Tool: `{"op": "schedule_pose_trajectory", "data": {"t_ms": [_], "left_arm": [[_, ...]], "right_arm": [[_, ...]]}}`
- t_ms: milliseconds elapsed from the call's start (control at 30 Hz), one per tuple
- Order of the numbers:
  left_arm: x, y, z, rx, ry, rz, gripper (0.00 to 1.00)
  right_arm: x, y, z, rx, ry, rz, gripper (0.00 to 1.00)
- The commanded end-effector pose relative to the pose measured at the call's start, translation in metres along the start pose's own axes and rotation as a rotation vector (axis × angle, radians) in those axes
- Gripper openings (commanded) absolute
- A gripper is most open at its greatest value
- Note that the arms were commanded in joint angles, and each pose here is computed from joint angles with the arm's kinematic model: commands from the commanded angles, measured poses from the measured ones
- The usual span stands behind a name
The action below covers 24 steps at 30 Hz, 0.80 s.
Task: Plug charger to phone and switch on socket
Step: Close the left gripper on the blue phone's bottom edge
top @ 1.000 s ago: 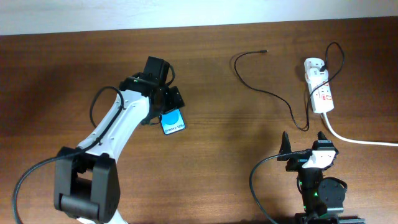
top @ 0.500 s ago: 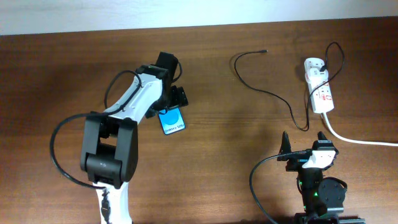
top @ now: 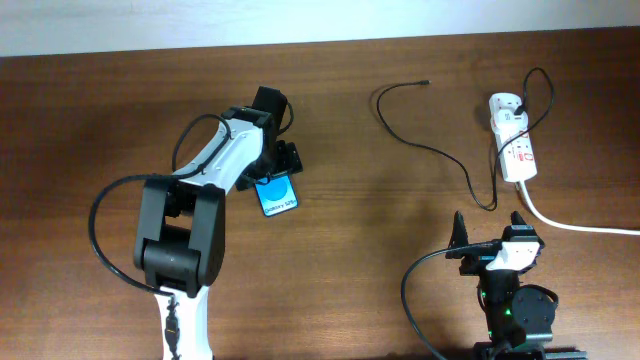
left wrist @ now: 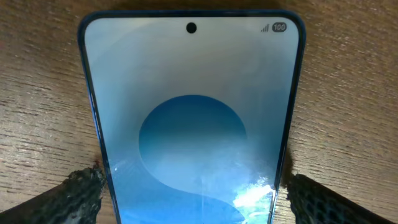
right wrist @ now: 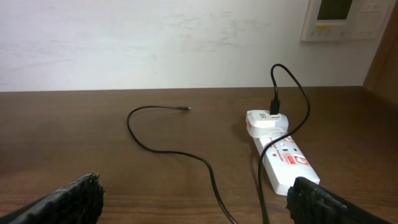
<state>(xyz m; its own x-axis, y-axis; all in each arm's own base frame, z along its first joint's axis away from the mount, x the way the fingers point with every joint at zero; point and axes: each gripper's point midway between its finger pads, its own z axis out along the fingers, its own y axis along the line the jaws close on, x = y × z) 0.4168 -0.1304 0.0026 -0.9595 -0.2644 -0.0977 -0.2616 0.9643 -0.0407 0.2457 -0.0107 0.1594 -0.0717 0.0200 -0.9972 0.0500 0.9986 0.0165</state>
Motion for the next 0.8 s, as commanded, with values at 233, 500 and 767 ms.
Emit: {"op": "schedule_pose_trajectory", "data": {"t_ms": [233,500,767], "left_arm": [[0.019,0.008,0.012,-0.033,0.094,-0.014,0.94],[0.025,0.009,0.011,-0.039,0.115,-0.012,0.94],[0.025,0.0,0.011,0.01,0.124,-0.015,0.71]], "right_arm": [[0.004,0.0,0.0,-0.003,0.006,-0.006,0.98],[0.004,0.0,0.0,-0.003,0.006,-0.006,0.98],[0.004,0.0,0.0,-0.003,0.006,-0.006,0.98]]}}
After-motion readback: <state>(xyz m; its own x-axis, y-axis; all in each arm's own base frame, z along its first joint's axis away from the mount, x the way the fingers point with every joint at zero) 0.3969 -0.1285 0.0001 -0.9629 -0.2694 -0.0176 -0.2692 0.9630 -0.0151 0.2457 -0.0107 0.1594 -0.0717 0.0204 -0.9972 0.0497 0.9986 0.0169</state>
